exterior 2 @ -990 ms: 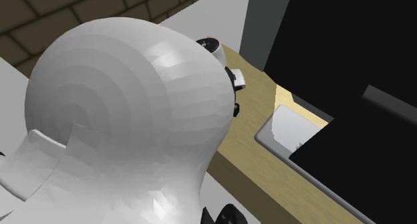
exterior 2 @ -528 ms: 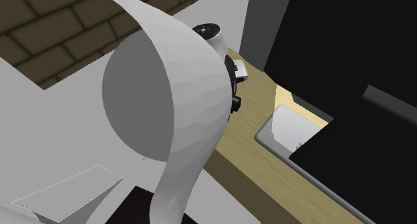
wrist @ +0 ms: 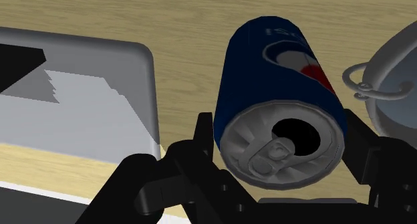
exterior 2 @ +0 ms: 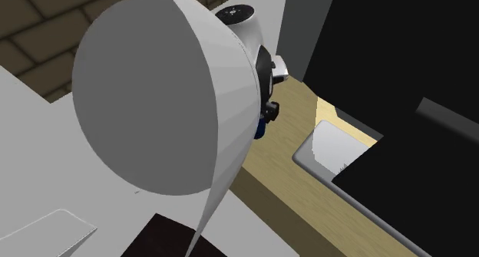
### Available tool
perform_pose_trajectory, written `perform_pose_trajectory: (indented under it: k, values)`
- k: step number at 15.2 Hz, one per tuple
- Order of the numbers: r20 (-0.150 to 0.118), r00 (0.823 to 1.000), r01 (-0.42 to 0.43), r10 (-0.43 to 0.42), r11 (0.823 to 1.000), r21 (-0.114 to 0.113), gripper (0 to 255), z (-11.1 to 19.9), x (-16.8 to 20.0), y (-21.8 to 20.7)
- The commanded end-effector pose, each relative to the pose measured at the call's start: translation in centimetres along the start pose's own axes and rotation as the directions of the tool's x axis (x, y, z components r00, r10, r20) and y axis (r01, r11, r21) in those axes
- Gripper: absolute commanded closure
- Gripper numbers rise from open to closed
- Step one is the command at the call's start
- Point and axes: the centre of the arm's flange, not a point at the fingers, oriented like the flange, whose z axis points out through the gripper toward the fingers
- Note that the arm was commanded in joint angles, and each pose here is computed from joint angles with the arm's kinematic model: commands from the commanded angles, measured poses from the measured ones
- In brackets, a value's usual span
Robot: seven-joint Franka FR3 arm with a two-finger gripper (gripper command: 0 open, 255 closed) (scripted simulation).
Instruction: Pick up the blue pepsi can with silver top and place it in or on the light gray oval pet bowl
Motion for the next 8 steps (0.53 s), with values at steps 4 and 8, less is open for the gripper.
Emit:
perform_pose_trajectory:
  k: [4,8]
  values:
    - [0.000,1.000,0.000,0.000,1.000,0.000,255,-2.6,0.5,0.4]
    - [0.000,1.000,0.000,0.000,1.000,0.000,255,-4.7,0.8,0.6]
